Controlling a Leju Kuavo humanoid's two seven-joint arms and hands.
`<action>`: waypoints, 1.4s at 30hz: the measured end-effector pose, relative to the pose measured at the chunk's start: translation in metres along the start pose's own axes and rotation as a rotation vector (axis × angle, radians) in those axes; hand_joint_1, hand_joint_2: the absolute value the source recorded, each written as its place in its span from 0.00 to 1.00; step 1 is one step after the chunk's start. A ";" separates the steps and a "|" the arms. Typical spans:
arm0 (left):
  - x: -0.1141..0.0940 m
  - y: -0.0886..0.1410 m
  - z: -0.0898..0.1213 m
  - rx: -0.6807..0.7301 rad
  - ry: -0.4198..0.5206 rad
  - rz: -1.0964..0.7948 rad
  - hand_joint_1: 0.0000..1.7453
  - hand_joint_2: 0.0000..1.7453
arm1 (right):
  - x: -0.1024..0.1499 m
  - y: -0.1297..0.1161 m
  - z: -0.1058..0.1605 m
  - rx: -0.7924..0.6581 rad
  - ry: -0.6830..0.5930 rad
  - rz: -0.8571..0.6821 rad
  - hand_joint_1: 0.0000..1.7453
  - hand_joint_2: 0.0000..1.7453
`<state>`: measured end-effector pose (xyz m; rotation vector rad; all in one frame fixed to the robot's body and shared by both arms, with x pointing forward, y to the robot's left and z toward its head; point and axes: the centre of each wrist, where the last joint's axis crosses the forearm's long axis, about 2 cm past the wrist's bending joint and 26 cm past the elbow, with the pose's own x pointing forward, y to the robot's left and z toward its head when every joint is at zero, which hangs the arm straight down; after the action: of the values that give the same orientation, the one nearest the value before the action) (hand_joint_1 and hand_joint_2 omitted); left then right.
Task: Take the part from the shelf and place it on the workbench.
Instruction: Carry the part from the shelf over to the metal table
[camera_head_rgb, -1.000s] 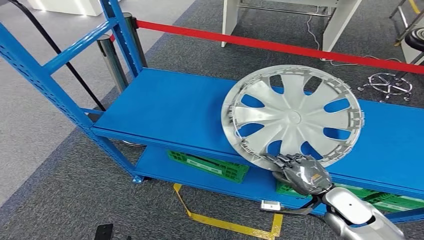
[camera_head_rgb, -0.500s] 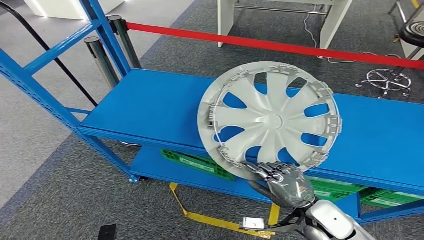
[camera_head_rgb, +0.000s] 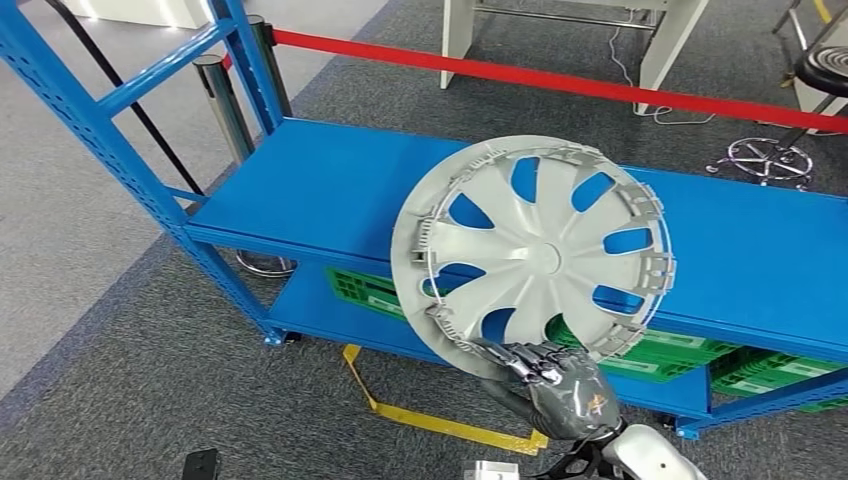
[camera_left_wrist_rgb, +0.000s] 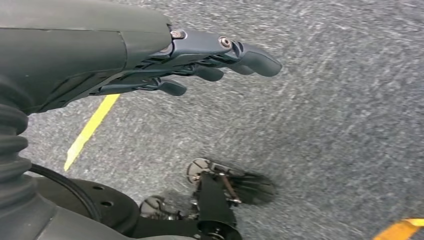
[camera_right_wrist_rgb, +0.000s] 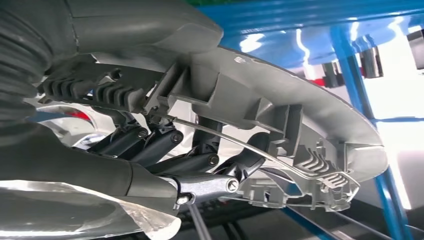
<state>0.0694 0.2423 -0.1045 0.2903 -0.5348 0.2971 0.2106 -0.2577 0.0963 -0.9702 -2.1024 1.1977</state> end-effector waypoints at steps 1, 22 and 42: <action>0.000 0.000 0.000 0.001 0.000 0.001 0.00 1.00 | 0.000 0.000 0.000 -0.002 0.001 -0.001 1.00 1.00; 0.001 0.003 -0.002 0.017 -0.068 0.022 0.00 1.00 | 0.022 -0.004 0.029 0.016 0.037 -0.097 1.00 1.00; -0.006 0.012 -0.001 0.181 0.019 0.115 0.00 1.00 | -0.035 0.023 -0.048 0.119 -0.067 -0.149 1.00 1.00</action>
<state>0.0605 0.2522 -0.1060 0.4323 -0.5077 0.4609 0.2740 -0.2537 0.0952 -0.7168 -2.0880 1.2781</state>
